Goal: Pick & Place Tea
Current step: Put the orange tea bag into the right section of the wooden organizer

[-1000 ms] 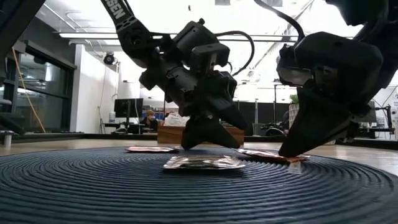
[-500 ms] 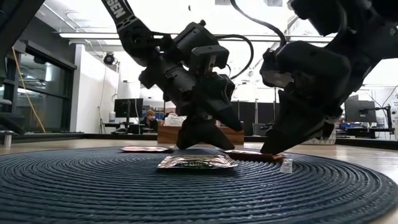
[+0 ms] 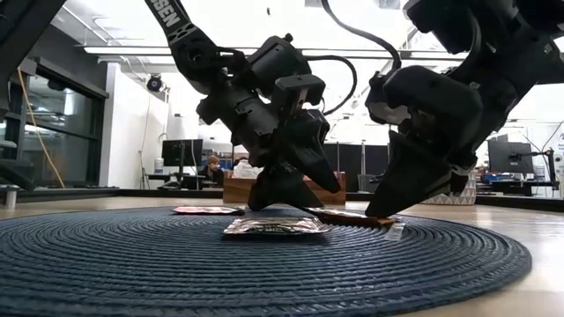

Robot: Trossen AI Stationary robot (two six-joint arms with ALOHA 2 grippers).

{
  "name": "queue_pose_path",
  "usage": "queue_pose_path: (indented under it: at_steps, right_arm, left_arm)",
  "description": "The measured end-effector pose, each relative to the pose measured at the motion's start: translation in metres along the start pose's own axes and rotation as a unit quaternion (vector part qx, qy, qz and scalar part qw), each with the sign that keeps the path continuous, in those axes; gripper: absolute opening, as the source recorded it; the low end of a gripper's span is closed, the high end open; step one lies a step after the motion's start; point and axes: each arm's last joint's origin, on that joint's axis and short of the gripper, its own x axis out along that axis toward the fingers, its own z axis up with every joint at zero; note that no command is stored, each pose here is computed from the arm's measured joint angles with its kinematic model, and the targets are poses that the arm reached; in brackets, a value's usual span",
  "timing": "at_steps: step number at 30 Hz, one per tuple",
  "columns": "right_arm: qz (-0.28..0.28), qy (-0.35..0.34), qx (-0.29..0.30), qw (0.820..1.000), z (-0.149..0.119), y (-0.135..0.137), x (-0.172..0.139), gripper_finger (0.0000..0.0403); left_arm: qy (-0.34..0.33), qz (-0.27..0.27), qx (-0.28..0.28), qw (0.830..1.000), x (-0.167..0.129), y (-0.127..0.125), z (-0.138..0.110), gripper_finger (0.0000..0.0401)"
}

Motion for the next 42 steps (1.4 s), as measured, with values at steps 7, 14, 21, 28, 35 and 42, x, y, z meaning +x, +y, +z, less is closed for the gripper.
queue_pose_path:
  at_steps: [7, 14, 21, 28, 35, 42]
  right_arm:
    - [0.002, 0.005, 0.009, 1.000, -0.003, 0.002, -0.001, 0.0000]
    - [-0.008, -0.001, 0.024, 1.000, -0.006, 0.003, -0.003, 0.0000]
    - [-0.012, -0.016, 0.018, 1.000, -0.001, 0.000, 0.000, 0.0000]
    - [-0.010, -0.037, 0.009, 0.999, 0.010, -0.004, 0.003, 0.0000]
    - [-0.029, -0.050, 0.010, 0.998, 0.025, -0.018, 0.009, 0.0000]
    - [-0.011, -0.063, 0.011, 0.998, 0.037, -0.022, 0.011, 0.0000]
  left_arm:
    - [-0.001, 0.005, -0.001, 1.000, 0.000, 0.001, -0.001, 0.0182]
    - [0.007, 0.010, 0.006, 1.000, 0.000, 0.002, -0.002, 0.0182]
    - [0.012, 0.013, 0.008, 1.000, 0.000, 0.004, -0.003, 0.0181]
    - [0.014, 0.021, 0.014, 1.000, 0.000, 0.004, -0.004, 0.0181]
    - [0.016, 0.022, 0.013, 1.000, 0.000, 0.005, -0.004, 0.0181]
    - [0.015, 0.022, 0.013, 1.000, 0.000, 0.005, -0.004, 0.0180]
